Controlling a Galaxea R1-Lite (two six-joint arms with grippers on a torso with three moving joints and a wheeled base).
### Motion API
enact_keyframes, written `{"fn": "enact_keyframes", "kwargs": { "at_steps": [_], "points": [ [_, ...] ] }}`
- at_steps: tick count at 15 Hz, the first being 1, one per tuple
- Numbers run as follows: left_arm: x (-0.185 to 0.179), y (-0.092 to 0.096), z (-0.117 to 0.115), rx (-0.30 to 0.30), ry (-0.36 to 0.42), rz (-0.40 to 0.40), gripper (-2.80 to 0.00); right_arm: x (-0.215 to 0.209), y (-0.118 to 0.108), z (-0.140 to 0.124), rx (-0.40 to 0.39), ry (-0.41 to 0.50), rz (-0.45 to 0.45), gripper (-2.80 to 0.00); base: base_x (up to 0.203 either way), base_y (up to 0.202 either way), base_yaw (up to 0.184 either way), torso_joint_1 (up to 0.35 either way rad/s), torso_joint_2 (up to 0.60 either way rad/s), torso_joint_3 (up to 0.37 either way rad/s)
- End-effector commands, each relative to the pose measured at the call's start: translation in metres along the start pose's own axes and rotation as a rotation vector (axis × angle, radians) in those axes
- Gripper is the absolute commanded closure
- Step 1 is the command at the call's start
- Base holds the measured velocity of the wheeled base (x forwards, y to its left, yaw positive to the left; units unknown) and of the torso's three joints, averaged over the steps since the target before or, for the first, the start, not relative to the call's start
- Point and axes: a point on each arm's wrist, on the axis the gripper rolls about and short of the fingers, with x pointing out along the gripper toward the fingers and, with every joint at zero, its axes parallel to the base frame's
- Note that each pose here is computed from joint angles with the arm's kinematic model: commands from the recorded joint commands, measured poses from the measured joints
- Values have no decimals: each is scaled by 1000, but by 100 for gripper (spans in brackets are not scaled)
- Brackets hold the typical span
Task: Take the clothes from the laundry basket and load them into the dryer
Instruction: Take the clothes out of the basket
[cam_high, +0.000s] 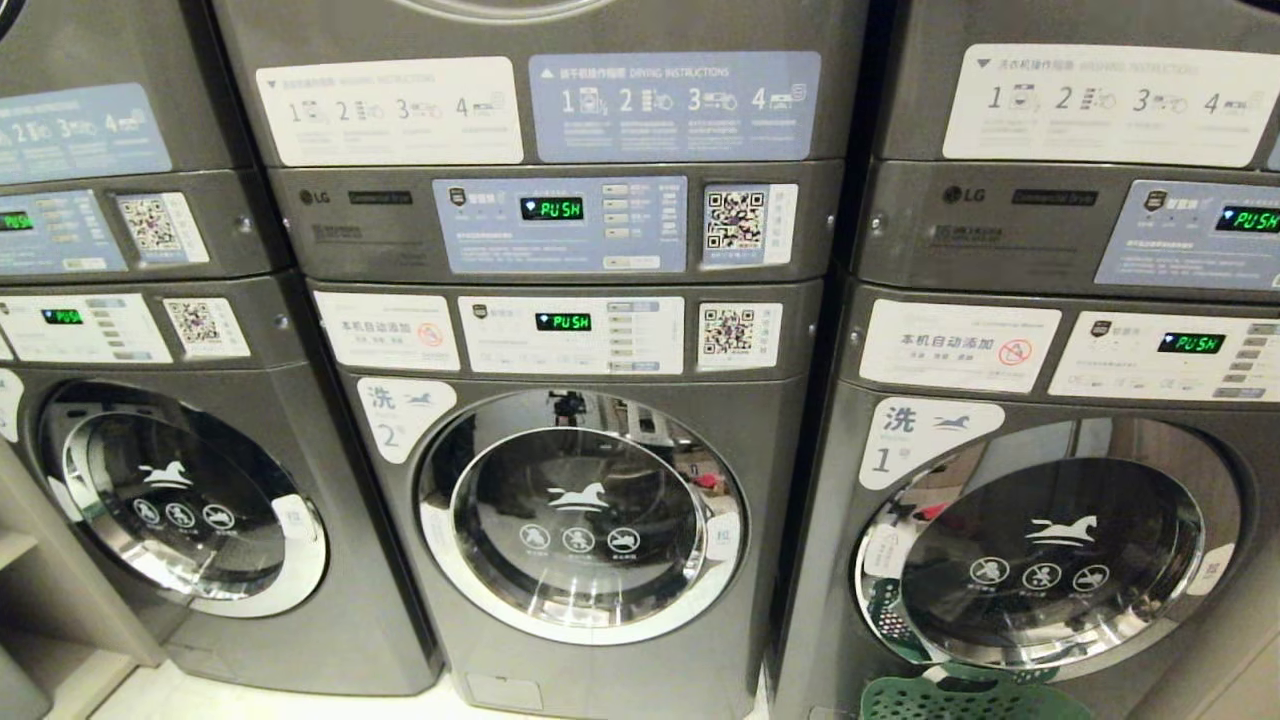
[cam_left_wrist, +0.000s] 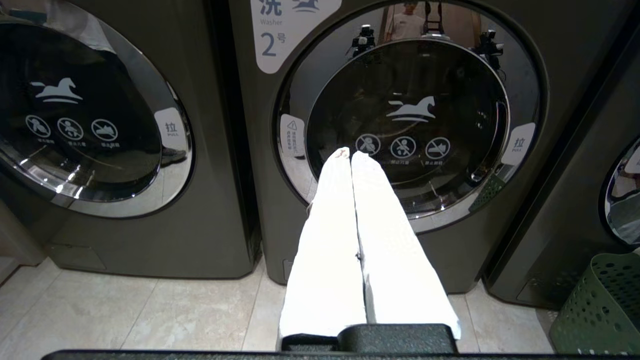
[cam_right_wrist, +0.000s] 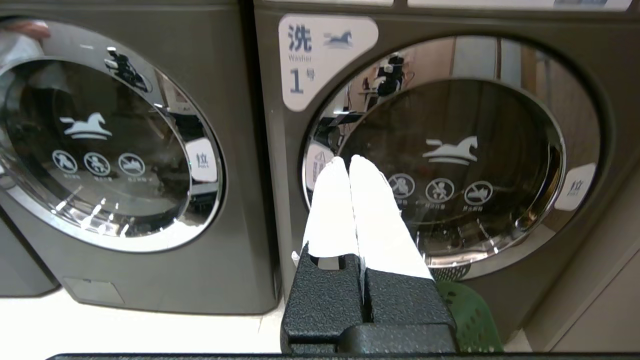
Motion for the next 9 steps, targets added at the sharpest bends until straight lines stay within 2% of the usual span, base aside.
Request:
{"fn": "enact_keyframes", "kwargs": {
  "at_steps": [1,9],
  "points": [
    [0,0,0,0,-1,0,0,1,0,-5,0,19,1,0,0,0,0,-174,507,320],
    [0,0,-1,0,1,0,0,1,0,-5,0,19,1,0,0,0,0,-140,480,335]
  ]
}}
